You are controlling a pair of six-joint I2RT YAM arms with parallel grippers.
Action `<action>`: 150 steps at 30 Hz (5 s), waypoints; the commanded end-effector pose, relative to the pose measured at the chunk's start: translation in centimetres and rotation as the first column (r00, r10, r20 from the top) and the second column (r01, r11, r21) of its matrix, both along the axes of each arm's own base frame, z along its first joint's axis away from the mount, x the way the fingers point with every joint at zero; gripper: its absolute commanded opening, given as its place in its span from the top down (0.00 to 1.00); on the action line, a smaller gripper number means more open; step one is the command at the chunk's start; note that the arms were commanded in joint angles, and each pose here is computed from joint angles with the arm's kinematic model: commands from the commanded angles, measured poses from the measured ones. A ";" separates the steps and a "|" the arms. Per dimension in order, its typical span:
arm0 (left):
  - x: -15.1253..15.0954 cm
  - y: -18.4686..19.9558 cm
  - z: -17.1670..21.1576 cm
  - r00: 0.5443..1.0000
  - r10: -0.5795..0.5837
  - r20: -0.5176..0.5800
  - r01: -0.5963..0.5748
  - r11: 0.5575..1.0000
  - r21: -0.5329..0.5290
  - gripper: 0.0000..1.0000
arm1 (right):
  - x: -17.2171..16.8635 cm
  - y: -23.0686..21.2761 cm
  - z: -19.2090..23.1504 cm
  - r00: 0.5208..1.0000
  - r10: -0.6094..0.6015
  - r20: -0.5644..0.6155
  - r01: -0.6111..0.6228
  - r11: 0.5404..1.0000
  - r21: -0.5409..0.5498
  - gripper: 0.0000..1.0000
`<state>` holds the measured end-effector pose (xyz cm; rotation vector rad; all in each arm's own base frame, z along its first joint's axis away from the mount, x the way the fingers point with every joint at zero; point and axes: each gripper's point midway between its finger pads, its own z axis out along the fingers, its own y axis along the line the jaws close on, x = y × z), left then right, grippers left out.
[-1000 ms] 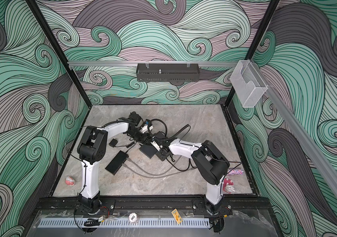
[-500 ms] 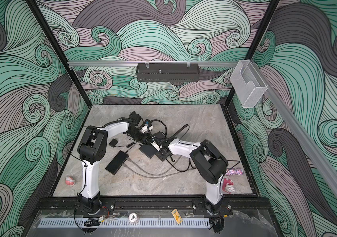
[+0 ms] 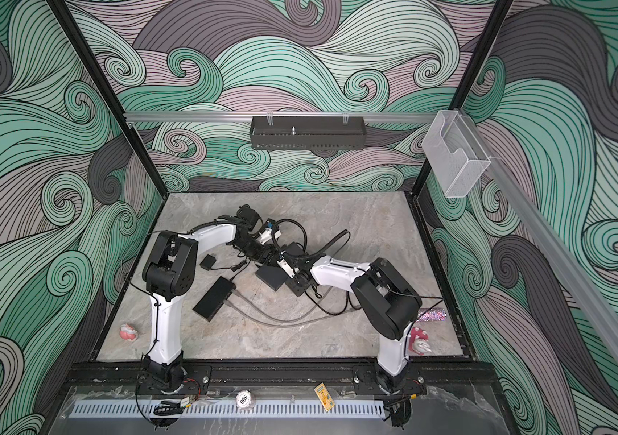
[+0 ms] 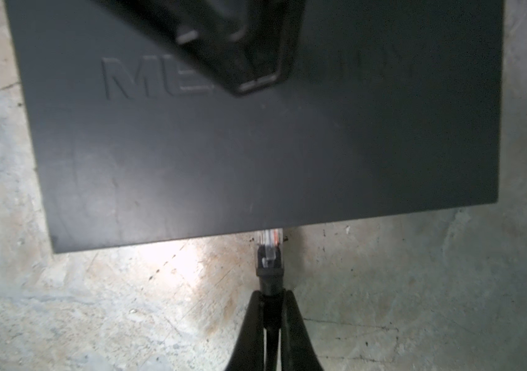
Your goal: Insert the plug into the switch port
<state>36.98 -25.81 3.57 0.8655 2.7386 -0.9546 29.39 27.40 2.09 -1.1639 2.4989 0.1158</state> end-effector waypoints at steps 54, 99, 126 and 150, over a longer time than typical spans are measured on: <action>-4.9 -2.3 -2.5 0.981 -0.085 -0.172 0.086 0.996 -0.004 0.20 | 3.2 6.9 4.6 0.989 0.021 0.144 -0.064 0.952 0.300 1.00; -8.1 -2.1 -3.2 0.953 -0.159 -0.257 0.170 0.985 0.021 0.34 | 5.9 4.5 4.2 0.984 -0.104 0.145 0.049 0.939 0.341 1.00; -6.7 -5.5 -4.1 0.947 -0.244 -0.209 0.247 0.969 -0.009 0.51 | 6.2 4.5 3.2 0.985 -0.102 0.136 0.056 0.949 0.310 1.00; -8.8 -6.4 -3.9 0.914 -0.310 -0.263 0.308 0.950 -0.049 0.59 | 9.6 7.2 5.9 0.971 -0.053 0.232 -0.027 0.945 0.326 1.00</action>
